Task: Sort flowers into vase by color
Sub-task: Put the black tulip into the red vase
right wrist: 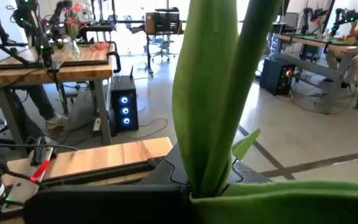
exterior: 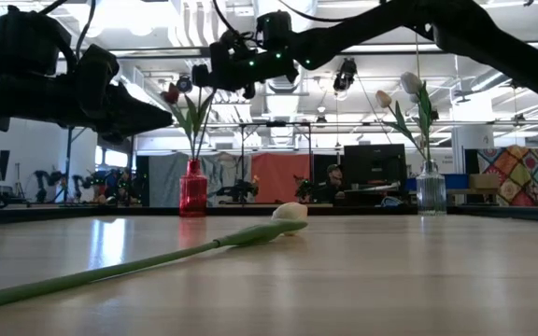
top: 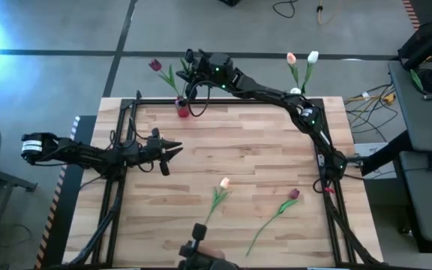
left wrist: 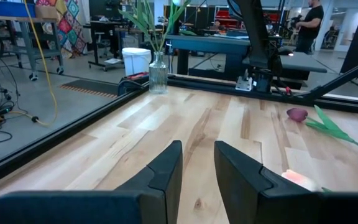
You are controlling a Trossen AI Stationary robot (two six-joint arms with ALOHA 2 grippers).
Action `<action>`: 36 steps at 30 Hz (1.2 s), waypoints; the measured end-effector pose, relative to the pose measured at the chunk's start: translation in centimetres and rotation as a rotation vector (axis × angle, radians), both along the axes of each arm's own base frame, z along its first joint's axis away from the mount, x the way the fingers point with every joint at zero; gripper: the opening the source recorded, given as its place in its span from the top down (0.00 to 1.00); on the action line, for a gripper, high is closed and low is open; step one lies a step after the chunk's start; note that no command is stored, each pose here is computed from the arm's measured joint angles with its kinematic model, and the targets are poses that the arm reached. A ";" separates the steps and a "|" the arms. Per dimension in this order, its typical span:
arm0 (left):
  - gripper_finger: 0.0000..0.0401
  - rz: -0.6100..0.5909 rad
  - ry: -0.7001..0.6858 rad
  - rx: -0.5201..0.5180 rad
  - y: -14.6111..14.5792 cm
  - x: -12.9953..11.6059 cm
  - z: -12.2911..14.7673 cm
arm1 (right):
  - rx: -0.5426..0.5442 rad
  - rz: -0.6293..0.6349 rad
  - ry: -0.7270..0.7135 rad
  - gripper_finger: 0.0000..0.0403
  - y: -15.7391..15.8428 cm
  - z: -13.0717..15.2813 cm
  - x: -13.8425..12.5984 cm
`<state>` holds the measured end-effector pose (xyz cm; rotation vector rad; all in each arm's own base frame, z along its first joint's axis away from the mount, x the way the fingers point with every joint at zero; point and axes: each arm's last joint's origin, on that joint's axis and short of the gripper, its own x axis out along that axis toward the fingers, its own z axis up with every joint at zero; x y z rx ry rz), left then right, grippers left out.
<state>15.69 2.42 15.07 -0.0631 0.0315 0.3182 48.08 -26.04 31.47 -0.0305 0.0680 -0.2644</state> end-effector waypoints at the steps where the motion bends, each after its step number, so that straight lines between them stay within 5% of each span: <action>1: 0.81 0.000 0.000 0.000 0.0 0.0 0.0 | 0.001 0.000 0.003 0.98 0.0 -0.2 0.1; 12: 0.81 0.000 -0.005 -0.014 0.0 0.0 0.0 | 0.005 0.003 0.058 0.90 -0.2 -3.6 1.5; 22: 0.81 0.000 -0.006 -0.017 0.0 0.0 0.0 | 0.031 0.008 0.084 0.66 0.1 -3.6 1.5; 36: 0.81 -0.001 -0.007 -0.021 0.0 0.0 0.0 | 0.058 -0.012 0.212 0.53 0.9 -1.1 -0.4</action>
